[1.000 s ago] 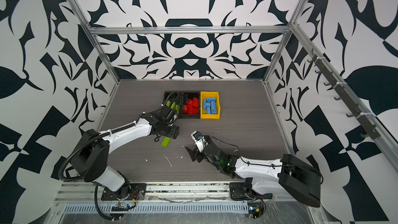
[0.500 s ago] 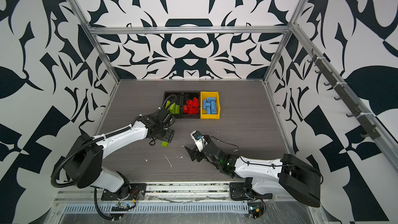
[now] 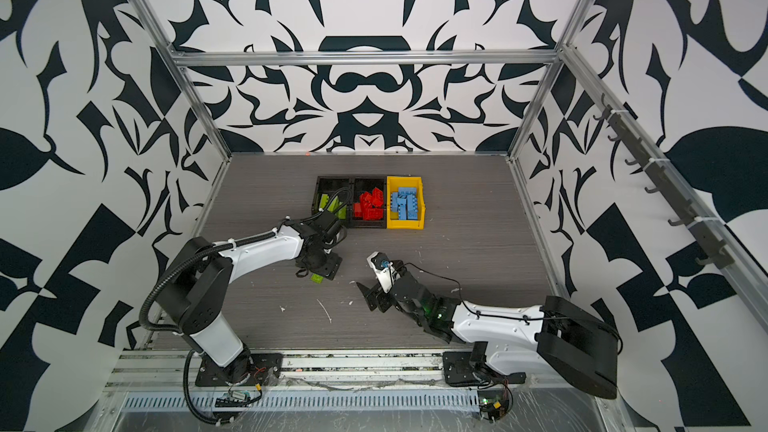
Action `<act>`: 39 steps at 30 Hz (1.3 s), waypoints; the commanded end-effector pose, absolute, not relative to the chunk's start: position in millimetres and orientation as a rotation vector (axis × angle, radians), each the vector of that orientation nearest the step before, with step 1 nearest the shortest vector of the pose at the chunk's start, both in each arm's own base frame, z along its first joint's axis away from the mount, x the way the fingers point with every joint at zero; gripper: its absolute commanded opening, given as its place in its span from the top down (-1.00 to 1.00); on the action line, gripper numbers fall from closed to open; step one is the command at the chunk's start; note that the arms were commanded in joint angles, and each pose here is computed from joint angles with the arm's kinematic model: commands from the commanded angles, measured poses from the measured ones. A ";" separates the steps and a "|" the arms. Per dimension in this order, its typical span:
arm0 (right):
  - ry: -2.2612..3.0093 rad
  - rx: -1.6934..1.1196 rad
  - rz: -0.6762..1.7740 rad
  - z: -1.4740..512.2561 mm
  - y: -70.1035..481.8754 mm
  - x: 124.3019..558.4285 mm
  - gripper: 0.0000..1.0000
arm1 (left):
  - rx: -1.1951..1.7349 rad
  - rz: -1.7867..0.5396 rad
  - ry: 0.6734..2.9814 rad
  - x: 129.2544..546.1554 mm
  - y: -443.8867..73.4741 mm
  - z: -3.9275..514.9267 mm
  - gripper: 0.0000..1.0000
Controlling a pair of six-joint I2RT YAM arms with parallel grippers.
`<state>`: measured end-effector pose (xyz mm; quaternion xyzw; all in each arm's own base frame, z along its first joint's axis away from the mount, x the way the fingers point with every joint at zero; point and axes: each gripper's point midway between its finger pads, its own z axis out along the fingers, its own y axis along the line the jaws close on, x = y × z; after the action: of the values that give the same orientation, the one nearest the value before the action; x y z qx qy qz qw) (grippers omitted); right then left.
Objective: Sort the legos into containers by color
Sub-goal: 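Close the left gripper on the green plate and lift it, then carry the green plate into the green-brick bin and open the left gripper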
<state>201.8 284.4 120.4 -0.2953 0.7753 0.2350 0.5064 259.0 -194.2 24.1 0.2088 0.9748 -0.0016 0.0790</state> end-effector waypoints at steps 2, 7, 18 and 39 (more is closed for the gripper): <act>1.818 -0.693 0.597 141.8 293.1 206.0 -0.81 | 0.644 0.016 2.992 247.6 -188.1 20.7 -0.48; 1.824 -0.699 0.596 139.9 293.9 205.7 -0.81 | 0.630 0.013 3.000 241.2 -183.9 23.7 -0.34; 1.827 -0.701 0.594 139.5 294.3 205.9 -0.81 | 0.595 -0.012 3.002 254.2 -183.8 18.9 -0.02; 1.826 -0.704 0.601 140.5 295.0 205.0 -0.81 | 0.558 -0.049 2.866 287.6 -194.9 65.6 0.32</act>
<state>201.2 286.1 119.3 -0.2985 0.7762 0.2361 0.5026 276.8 -193.5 39.4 0.1922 0.9776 -0.0135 0.0844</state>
